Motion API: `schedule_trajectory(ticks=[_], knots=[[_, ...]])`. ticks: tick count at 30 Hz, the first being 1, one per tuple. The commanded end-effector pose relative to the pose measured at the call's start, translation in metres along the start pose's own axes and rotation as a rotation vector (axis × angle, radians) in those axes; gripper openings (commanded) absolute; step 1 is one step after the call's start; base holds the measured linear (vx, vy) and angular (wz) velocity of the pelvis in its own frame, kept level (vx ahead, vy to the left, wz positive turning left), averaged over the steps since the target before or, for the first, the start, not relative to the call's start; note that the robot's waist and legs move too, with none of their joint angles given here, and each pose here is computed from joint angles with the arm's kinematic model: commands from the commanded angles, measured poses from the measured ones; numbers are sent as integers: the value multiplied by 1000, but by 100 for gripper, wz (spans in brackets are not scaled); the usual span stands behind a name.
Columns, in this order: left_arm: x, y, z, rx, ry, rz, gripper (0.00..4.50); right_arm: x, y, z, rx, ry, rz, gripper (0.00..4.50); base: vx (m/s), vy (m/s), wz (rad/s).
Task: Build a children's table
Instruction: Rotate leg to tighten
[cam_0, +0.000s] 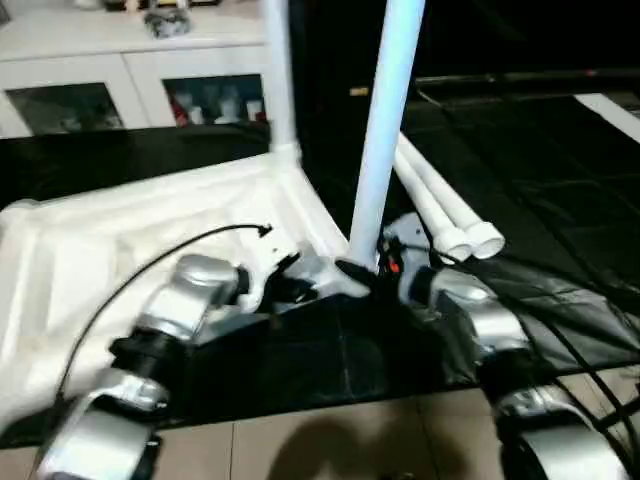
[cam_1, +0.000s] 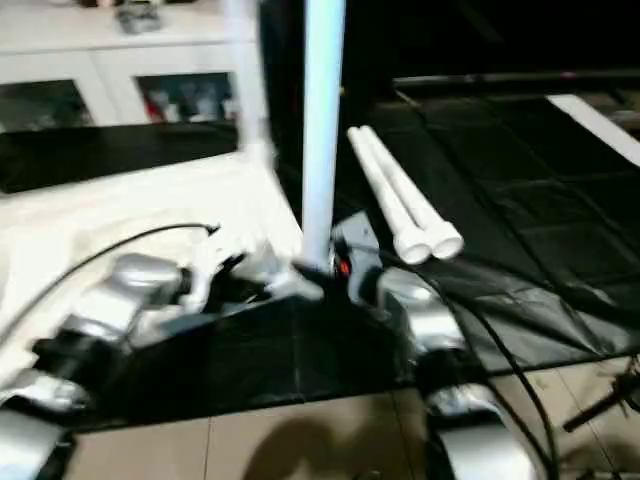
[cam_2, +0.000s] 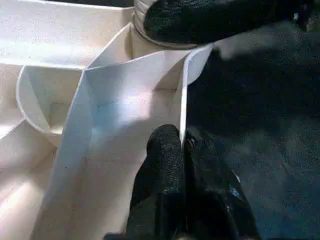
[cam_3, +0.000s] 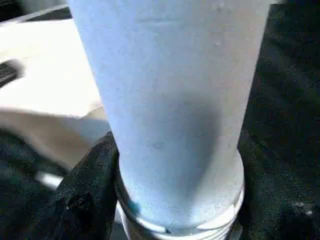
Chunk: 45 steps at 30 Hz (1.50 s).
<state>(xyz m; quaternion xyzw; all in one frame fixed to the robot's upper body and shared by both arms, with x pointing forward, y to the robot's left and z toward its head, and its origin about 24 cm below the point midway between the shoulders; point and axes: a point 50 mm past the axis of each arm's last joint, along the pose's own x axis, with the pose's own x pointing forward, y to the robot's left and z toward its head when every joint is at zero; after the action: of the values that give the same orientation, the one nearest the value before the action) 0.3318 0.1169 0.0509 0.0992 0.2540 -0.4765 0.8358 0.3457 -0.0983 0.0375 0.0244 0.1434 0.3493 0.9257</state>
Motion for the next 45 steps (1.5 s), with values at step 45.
schedule_trajectory(ticks=[45], knots=[[-27,-16,-19,390,202,-431,0,-65,-26,22,-342,194,617,446,0,0,0]])
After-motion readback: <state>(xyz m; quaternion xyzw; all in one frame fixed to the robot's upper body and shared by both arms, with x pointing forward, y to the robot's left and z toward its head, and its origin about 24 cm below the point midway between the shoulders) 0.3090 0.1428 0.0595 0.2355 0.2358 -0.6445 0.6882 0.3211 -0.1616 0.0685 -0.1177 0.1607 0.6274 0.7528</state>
